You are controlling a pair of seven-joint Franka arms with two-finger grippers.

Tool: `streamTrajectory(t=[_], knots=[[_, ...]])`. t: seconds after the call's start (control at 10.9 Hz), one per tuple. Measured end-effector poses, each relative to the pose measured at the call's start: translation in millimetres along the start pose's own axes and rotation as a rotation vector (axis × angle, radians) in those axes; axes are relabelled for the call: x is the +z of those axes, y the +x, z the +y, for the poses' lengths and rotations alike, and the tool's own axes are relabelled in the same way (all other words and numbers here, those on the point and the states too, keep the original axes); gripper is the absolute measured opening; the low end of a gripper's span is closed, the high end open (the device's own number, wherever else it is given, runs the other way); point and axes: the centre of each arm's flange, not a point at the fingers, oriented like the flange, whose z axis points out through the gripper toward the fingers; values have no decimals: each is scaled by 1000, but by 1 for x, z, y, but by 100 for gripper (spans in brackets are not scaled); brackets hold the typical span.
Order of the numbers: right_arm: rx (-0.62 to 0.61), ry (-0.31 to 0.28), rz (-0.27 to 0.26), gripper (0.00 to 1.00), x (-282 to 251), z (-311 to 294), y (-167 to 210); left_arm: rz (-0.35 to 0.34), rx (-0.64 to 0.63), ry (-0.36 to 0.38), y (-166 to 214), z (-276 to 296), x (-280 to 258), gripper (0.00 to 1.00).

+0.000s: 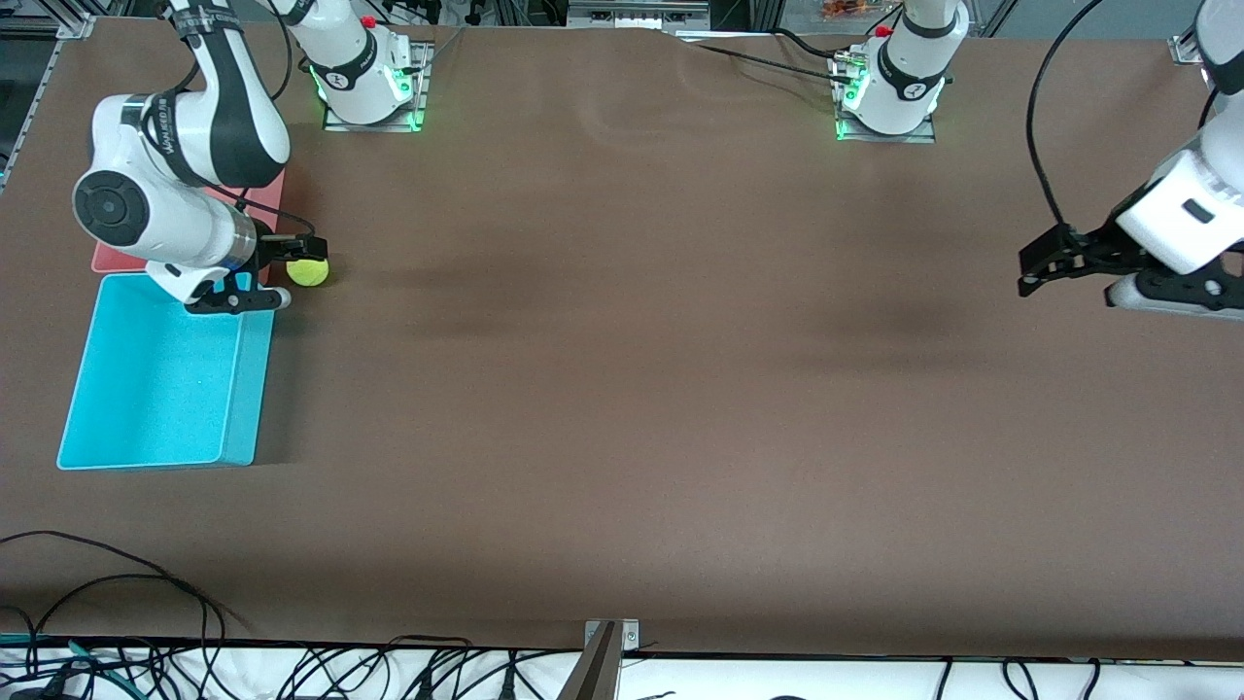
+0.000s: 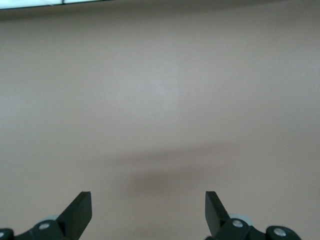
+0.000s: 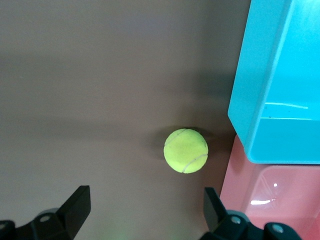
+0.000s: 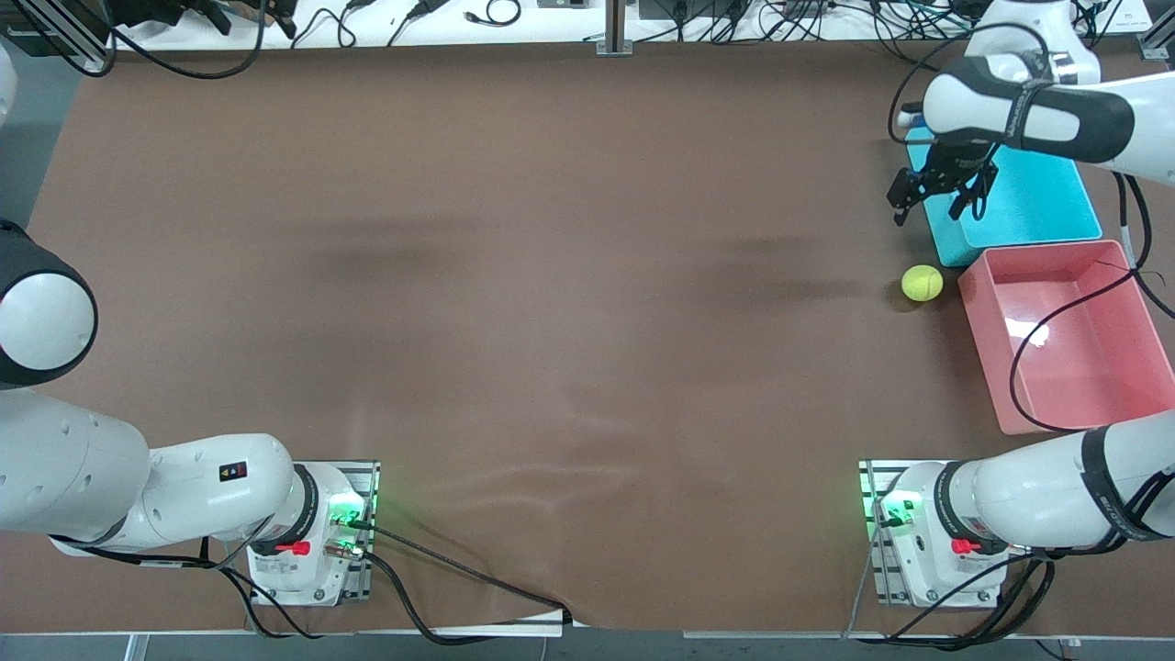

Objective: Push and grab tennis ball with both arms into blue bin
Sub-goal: 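Close the right gripper around the tennis ball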

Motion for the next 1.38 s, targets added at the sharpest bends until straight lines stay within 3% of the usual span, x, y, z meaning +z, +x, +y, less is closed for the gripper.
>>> streamTrajectory(t=[0.18, 0.28, 0.64, 1.01, 1.38], knots=[[4, -14, -2, 100, 36, 9, -10, 13, -70, -91, -4, -20, -11, 100], [-2, -30, 4, 100, 52, 12, -14, 0, -82, -96, -7, -25, -11, 100], [8, -40, 50, 100, 107, 27, -25, -22, -77, -36, -13, -17, -16, 100], [13, -42, 43, 100, 143, 30, -21, -31, -64, 20, -16, -17, -18, 100], [22, -43, 37, 100, 158, 35, -18, -29, -35, 30, -16, -3, -20, 100]])
